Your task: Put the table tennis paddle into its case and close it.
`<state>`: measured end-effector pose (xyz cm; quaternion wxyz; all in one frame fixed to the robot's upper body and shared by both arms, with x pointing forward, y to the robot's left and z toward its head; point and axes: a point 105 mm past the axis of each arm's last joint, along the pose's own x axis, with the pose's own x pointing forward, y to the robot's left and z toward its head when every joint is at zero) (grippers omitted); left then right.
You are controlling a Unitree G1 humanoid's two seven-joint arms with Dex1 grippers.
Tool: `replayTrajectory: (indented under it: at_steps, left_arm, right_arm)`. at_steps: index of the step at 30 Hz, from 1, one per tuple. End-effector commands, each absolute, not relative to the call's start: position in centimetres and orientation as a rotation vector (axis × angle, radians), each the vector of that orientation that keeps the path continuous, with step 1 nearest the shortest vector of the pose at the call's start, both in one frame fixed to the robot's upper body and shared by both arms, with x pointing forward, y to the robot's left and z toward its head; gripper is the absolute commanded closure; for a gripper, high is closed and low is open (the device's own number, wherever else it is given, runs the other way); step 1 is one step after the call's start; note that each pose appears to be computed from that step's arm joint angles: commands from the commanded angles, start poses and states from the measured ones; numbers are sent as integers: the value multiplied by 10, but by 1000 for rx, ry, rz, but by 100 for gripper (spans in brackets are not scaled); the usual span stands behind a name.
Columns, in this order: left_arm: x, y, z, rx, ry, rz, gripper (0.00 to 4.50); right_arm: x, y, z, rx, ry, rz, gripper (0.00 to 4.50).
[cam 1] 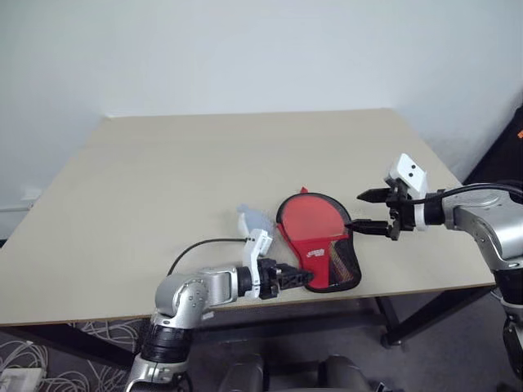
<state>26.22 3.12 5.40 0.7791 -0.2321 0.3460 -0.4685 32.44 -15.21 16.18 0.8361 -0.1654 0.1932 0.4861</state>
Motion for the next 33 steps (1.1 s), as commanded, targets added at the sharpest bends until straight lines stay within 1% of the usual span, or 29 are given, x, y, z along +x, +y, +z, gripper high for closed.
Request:
replayTrajectory:
  at_steps: [1,7,12,15,24,25,28,33]
  left_arm:
    - [263,19,52,-474,781,-1026,72]
    - [266,8,51,-441,796,-1037,72]
    - [269,12,49,-409,811,-1015,72]
    - [270,16,46,-396,827,-994,123]
    - [271,18,43,-394,853,-981,436]
    - [270,18,43,-394,856,-981,443]
    - [268,15,43,-401,858,-993,443]
    - [262,11,58,-415,835,-1043,443]
  right_arm:
    - [326,-150,179,-357,338,1021,0]
    - [328,-149,181,-350,329,1010,0]
    - [328,-146,181,-345,326,1009,0]
    - [328,-144,182,-342,320,1010,0]
    - [328,-138,186,-337,305,1017,0]
    - [328,-137,187,-337,304,1018,0]
    - [327,-135,188,-336,301,1022,0]
    - [325,-133,189,-337,304,1032,0]
